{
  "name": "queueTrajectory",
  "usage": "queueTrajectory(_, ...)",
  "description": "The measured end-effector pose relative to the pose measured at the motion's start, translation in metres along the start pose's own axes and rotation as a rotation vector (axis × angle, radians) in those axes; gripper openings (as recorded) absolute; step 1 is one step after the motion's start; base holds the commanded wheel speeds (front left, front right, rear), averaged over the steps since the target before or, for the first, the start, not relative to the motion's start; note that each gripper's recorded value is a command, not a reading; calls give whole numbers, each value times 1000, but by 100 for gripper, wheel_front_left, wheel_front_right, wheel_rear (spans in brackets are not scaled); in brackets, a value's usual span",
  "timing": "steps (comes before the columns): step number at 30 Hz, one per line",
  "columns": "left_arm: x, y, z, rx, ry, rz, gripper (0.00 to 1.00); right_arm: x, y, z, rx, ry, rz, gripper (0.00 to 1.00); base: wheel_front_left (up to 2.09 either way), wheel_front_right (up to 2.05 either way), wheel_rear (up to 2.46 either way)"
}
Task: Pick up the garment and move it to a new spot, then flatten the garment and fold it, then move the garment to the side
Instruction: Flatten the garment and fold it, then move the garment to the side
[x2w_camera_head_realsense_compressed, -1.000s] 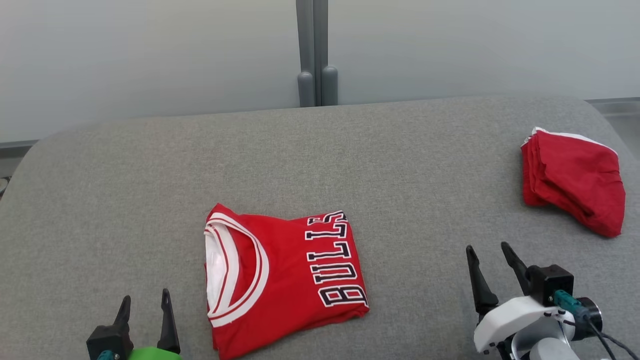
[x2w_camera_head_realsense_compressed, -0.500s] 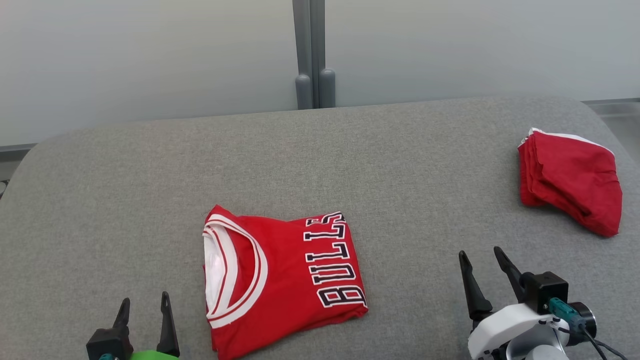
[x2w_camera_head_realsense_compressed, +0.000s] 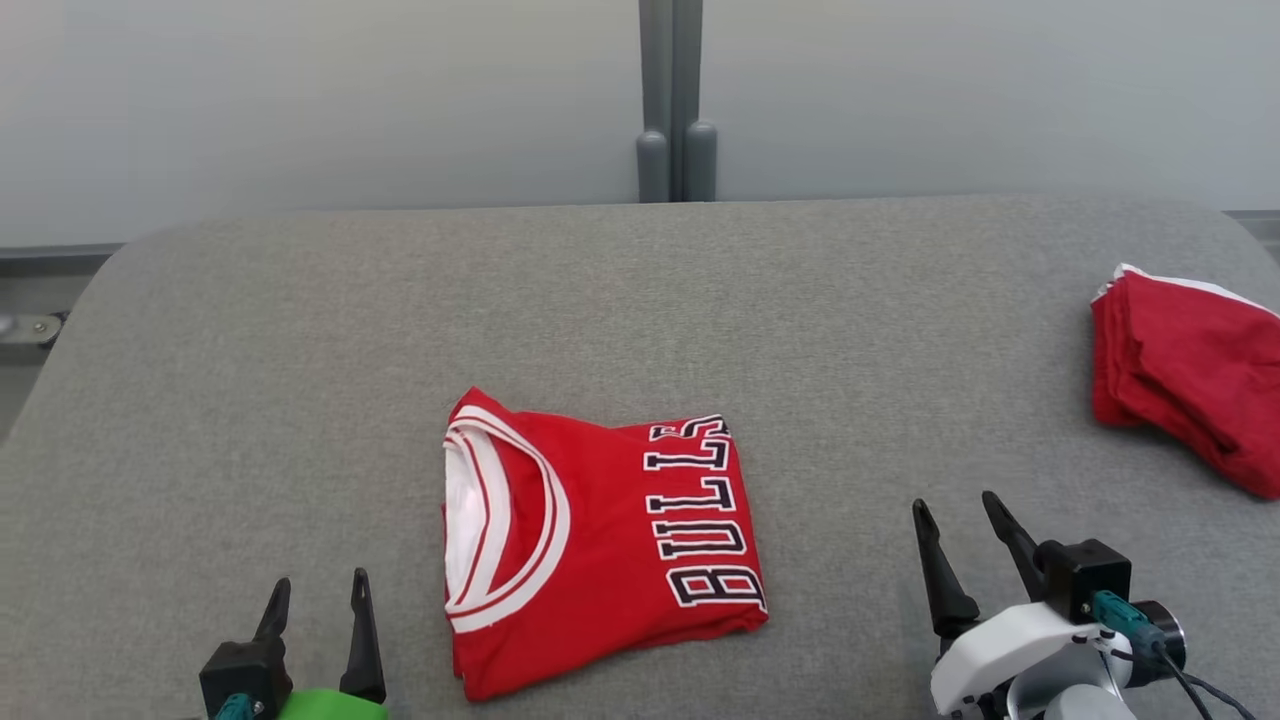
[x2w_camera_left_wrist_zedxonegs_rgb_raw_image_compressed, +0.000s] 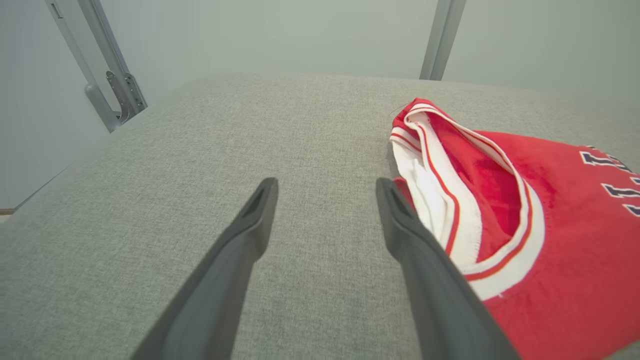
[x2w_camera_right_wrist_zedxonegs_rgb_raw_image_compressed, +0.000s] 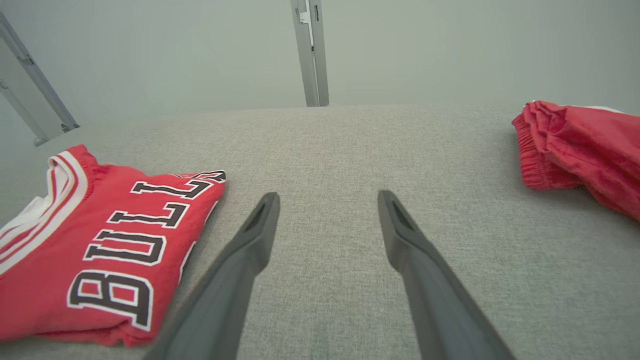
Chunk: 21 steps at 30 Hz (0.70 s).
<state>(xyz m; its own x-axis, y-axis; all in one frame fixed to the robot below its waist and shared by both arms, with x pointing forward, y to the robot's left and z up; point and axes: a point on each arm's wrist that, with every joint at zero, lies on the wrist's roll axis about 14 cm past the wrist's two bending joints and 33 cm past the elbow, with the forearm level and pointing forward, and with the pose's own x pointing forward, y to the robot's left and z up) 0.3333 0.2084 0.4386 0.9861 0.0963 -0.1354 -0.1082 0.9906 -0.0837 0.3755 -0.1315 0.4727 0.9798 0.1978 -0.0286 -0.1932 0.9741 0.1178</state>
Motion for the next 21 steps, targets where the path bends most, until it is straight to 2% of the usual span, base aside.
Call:
queueTrajectory(3,-4,3,0,-3,-2,9,100,11,15,-2,-2,9,48,100,0,0,0)
queueTrajectory(9,-22,31,-8,-16,18,98,100,40,55,-10,29,39,167,100,0,0,0)
queueTrajectory(15,-43,59,-17,-29,40,193,100,58,94,-29,118,109,257,100,0,0,0)
queueTrajectory(18,-48,67,-17,-30,41,221,100,63,105,-39,120,145,284,100,0,0,0)
queueTrajectory(21,-52,75,-15,-30,37,249,100,65,115,-64,139,232,300,100,0,0,0)
